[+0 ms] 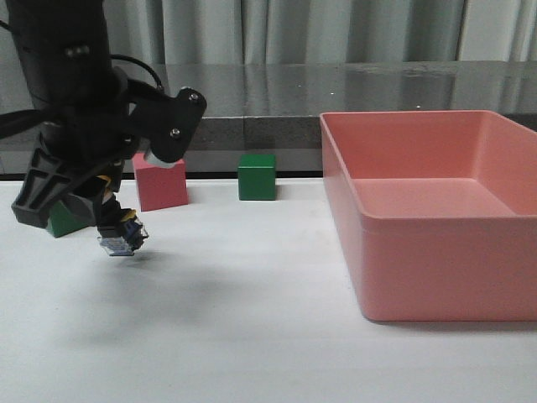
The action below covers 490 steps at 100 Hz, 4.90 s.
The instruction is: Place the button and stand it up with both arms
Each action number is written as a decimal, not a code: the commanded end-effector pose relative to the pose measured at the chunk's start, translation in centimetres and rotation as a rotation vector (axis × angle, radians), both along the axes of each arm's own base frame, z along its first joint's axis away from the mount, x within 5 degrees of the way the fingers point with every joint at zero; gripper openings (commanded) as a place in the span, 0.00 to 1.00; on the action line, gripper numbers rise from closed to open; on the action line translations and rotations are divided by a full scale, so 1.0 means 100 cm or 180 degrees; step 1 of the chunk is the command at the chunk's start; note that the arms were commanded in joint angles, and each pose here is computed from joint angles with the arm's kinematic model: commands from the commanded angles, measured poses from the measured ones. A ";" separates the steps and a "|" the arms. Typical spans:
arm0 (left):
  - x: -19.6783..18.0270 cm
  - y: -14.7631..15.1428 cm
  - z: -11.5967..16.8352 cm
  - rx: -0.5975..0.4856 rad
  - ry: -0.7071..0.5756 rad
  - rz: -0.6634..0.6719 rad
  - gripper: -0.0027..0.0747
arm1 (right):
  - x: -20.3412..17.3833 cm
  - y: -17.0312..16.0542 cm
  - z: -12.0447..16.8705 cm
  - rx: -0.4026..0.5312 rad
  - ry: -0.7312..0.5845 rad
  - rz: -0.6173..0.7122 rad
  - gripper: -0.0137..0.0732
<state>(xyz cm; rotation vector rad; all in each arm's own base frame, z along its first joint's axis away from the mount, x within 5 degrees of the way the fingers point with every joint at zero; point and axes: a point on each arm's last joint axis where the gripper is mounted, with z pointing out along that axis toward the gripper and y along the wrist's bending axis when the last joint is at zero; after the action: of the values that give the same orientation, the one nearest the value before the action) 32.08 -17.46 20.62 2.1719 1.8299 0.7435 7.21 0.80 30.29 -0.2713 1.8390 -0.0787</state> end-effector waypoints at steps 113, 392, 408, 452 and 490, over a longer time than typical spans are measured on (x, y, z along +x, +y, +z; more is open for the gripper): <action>-0.039 0.055 0.117 -0.1371 -0.0335 0.1002 0.30 | 0.001 -0.001 0.016 0.0034 -0.0335 -0.0055 0.09; -0.266 0.174 -0.005 -0.5200 -0.3070 0.2165 0.01 | 0.001 -0.001 0.016 0.0034 -0.0320 -0.0052 0.09; -0.266 0.174 -0.005 -0.5200 -0.3070 0.2165 0.01 | 0.001 -0.001 0.016 0.0034 -0.0320 -0.0052 0.09; -0.266 0.174 -0.005 -0.5200 -0.3070 0.2165 0.01 | 0.001 -0.001 0.014 0.0034 -0.0316 -0.0053 0.09; -0.266 0.174 -0.005 -0.5200 -0.3070 0.2165 0.01 | -0.002 -0.005 -0.040 0.0525 -0.0897 -0.0208 0.09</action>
<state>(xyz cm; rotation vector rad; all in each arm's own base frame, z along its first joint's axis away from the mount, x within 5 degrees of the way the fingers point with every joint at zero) 5.61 -0.11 20.82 0.1125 1.5336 0.0863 7.30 0.48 26.17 -0.1400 1.7231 -0.0351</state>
